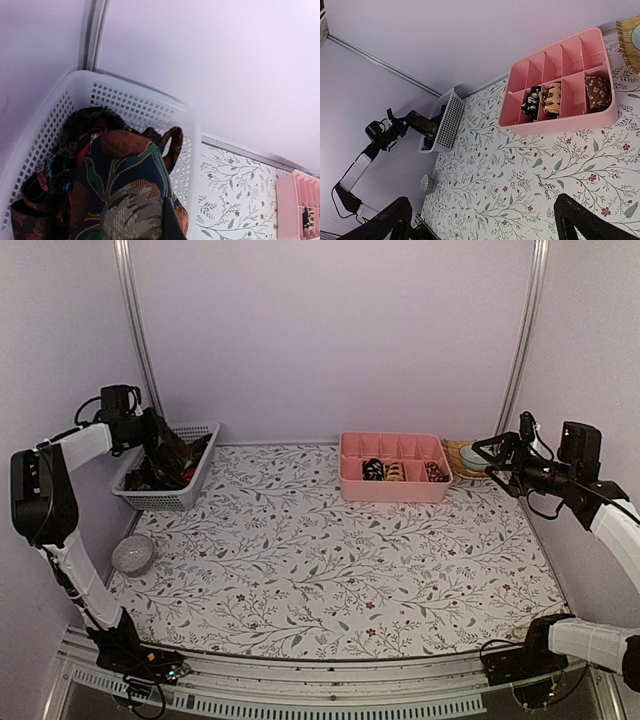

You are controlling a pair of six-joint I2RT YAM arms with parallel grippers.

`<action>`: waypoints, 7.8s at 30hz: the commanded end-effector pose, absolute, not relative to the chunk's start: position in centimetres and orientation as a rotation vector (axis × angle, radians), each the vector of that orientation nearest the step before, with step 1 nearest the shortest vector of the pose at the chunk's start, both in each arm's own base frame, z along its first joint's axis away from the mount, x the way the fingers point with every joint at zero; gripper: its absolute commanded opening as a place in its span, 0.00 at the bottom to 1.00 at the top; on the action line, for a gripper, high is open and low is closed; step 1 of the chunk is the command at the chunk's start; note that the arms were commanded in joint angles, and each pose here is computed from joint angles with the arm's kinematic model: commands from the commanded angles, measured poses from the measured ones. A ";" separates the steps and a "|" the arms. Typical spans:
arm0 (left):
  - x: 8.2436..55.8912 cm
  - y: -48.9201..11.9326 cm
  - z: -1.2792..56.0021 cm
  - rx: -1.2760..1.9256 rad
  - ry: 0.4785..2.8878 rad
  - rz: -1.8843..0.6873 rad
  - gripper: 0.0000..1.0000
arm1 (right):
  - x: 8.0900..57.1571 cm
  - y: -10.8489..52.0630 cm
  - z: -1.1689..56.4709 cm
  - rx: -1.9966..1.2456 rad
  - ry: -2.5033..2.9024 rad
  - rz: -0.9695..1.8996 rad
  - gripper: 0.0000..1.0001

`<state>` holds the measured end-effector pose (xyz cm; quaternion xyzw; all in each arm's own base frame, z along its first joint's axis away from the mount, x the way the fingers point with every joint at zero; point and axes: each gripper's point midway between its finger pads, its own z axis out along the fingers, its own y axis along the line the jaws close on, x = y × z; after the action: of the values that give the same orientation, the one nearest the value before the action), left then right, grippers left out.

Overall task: Roll the ties
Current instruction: Pick up the tie from the bin, then place the tie at the center of the board, then move the tie to the center of the board, then pick up the tie from the center of the board, then pass from the left arm to the right

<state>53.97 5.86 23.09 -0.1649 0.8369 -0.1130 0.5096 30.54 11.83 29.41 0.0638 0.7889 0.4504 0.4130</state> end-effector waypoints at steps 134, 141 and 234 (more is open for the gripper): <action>26.3 -33.1 17.2 0.989 1.808 -0.397 0.88 | 28.5 25.9 8.2 -0.638 2.680 0.366 0.00; 23.2 -41.3 15.0 1.340 1.687 -0.418 0.88 | 25.7 23.3 11.5 -0.590 2.640 0.388 0.21; 23.5 -41.2 34.0 1.113 1.919 -0.971 0.00 | 21.8 31.5 30.8 -0.986 1.492 0.907 0.57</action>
<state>23.89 -42.44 33.12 0.4374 0.7455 -0.3498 0.3614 23.70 32.66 26.63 -0.3940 0.6925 0.3829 0.4675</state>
